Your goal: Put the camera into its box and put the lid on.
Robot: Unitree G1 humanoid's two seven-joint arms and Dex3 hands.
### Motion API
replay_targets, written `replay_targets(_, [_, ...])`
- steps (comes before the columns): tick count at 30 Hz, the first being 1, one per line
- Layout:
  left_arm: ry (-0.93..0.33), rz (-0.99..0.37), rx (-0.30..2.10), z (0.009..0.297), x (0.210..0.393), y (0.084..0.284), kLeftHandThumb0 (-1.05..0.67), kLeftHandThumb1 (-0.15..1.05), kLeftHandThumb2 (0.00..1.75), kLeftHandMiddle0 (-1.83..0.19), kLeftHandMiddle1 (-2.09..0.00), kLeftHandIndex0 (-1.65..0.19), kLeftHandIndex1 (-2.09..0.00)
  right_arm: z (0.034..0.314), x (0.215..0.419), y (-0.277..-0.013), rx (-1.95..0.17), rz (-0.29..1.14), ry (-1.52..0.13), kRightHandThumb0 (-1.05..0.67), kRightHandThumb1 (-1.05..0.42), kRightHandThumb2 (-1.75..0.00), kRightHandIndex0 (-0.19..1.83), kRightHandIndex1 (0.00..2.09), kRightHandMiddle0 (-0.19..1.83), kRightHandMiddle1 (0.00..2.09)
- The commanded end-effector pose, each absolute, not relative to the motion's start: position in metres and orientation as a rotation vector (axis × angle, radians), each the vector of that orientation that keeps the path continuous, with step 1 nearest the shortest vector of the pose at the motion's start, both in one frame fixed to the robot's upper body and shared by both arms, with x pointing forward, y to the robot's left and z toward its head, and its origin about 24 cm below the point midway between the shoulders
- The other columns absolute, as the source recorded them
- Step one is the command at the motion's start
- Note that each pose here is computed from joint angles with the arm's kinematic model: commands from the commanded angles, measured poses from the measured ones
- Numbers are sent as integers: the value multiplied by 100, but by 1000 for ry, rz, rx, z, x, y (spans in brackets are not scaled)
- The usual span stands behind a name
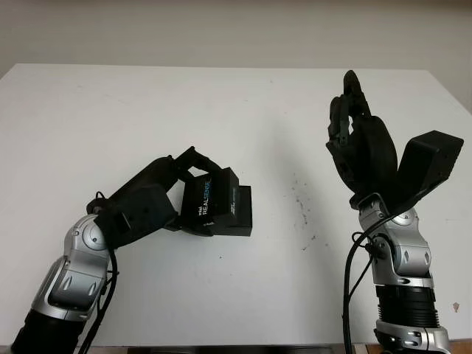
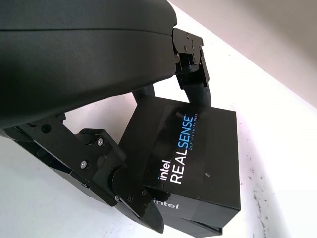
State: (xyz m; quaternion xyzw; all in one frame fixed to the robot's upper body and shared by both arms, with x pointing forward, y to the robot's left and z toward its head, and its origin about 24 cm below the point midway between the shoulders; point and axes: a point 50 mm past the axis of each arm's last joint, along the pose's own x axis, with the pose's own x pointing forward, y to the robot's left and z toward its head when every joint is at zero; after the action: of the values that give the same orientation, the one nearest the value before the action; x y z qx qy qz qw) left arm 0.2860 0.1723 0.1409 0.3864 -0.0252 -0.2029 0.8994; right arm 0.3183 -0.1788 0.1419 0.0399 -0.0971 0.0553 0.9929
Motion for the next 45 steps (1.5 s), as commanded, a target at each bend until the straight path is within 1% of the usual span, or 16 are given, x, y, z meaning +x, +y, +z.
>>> replay_targets(1, [-82,-433,831,153,287,169,-16,102,5,-37,-169,-19,-149,147,317,-176,76,111,-210,-54,-105,-70,-19,3,-16,5])
replay_targets(6, [-77,-440,836,156,289,167,-15,102,5,-38,-166,-20,-147,147,317,-174,78,109,-211,-54,-105,-71,-19,3,-17,5])
replay_targets(12, [-93,-440,853,156,293,163,-16,101,5,-43,-168,-22,-149,146,317,-172,90,107,-209,-55,-105,-72,-19,2,-19,4])
replay_targets(15, [-103,-436,876,154,295,162,-14,100,5,-43,-163,-22,-146,145,317,-172,100,104,-208,-53,-105,-72,-19,2,-18,4])
replay_targets(18, [-114,-433,905,152,298,160,-12,100,5,-45,-163,-23,-145,144,317,-172,84,112,-205,-53,-105,-74,-19,2,-19,4])
replay_targets(25, [-97,-442,917,146,302,156,-13,99,5,-47,-162,-24,-149,141,318,-172,86,116,-205,-54,-105,-73,-19,1,-18,2])
replay_targets(36, [-89,-445,947,138,302,148,-16,98,5,-52,-172,-26,-153,140,317,-172,83,116,-208,-56,-105,-70,-18,2,-17,3])
replay_targets(45, [-81,-463,924,140,303,140,-16,98,5,-53,-177,-24,-160,139,317,-171,97,108,-205,-57,-105,-67,-18,3,-16,3])
